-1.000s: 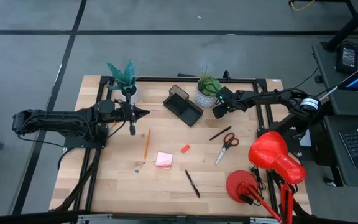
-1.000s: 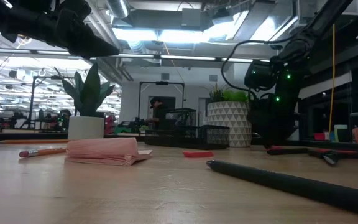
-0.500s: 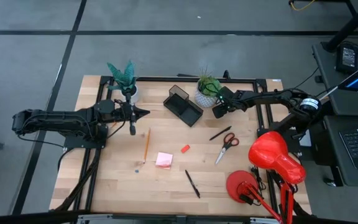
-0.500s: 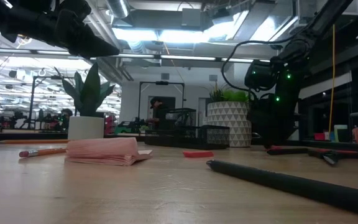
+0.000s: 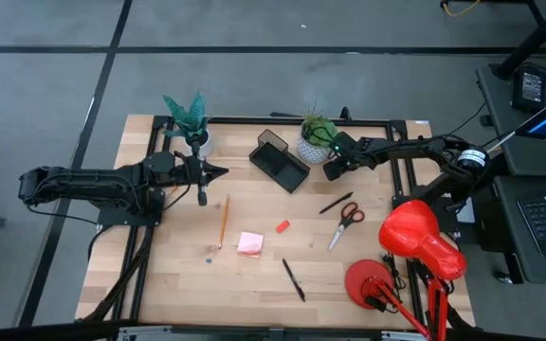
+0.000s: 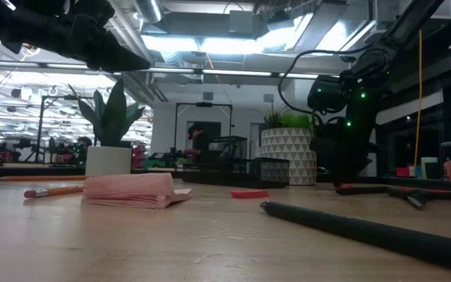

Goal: Pick and place office supplies into organizer
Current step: Put the pink eraser into the black desk organizer

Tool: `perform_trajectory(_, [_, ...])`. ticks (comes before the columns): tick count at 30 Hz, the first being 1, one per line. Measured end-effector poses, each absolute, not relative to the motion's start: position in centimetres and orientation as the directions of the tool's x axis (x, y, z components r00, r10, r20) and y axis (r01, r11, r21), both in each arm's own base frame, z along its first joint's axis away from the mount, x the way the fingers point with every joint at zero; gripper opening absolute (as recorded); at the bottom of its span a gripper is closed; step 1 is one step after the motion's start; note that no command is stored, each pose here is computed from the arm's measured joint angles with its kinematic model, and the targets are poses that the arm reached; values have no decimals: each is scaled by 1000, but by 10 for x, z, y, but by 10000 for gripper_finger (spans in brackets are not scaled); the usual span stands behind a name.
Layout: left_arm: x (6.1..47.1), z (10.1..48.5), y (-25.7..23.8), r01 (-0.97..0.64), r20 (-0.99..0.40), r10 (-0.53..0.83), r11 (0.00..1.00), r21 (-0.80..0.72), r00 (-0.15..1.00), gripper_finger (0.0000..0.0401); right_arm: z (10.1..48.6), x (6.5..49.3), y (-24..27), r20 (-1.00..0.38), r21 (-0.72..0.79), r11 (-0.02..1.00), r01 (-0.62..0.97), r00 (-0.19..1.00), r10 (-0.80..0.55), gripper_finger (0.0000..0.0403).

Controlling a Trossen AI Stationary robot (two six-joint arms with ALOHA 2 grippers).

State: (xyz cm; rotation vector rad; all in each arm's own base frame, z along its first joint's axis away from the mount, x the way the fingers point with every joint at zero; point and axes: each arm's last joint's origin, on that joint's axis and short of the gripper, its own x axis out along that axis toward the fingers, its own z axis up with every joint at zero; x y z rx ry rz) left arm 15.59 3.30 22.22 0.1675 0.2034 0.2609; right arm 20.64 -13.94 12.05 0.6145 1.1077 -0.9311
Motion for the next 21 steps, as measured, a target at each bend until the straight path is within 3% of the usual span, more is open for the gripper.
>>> perform_trajectory(18, [156,222,33,-238,-177,271,953,190,946,3,126,205,-139,-930,-23,521,853,173,-325,73])
perform_trajectory(21, [156,222,33,-238,-177,272,952,190,946,3,134,201,-132,-940,17,539,842,197,-279,73])
